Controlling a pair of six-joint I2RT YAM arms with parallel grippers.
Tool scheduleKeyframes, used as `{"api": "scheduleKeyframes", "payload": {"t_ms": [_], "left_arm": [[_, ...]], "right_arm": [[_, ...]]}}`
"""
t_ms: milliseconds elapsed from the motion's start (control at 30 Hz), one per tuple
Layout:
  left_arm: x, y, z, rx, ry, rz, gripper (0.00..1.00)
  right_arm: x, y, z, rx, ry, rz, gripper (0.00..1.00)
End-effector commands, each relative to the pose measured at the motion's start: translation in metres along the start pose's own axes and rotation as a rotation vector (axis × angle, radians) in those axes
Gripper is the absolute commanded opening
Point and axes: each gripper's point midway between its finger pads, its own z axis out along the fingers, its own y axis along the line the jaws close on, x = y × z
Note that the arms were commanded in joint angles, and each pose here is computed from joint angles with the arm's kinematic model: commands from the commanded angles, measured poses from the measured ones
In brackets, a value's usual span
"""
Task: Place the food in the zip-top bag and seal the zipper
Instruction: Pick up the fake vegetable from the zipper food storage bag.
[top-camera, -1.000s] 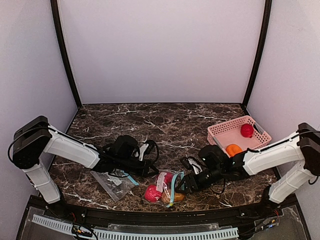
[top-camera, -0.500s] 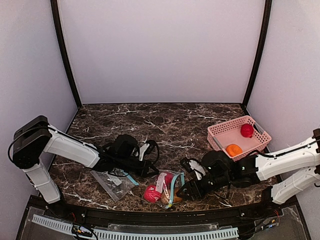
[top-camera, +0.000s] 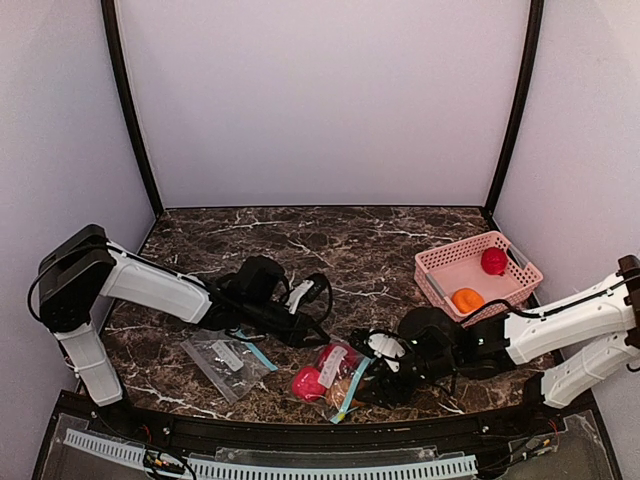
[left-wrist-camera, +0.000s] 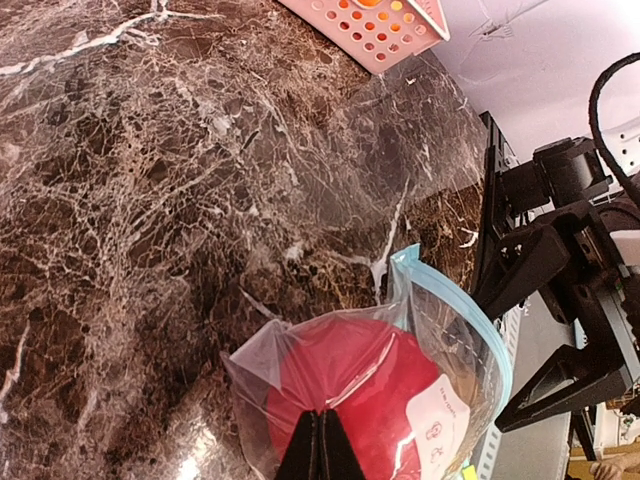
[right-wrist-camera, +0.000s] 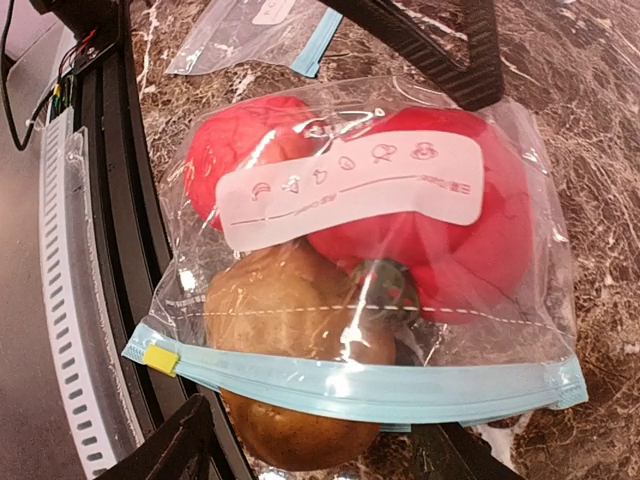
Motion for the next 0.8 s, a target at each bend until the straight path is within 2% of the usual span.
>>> {"api": "scheduleKeyframes", "payload": {"t_ms": [0,300,467,767], "left_arm": [[0.003,0.000,0.003,0.018,0.040,0.016,0.01],[0.003,0.002,0.004,0.011,0.055,0.014,0.01],[0.003,0.003,0.003,0.009,0.057,0.018,0.01],[0.003,0.001,0.005,0.021,0.062,0.018,0.01]], "right_arm": [[0.000,0.010,0.008,-0.036,-0.003,-0.099,0.66],[0.012,0.010,0.029,0.036,0.050,-0.177,0.70],[0.002,0.004,0.028,0.087,0.015,-0.181,0.69],[-0.007,0.009,0.036,0.069,-0.003,-0.186,0.71]]}}
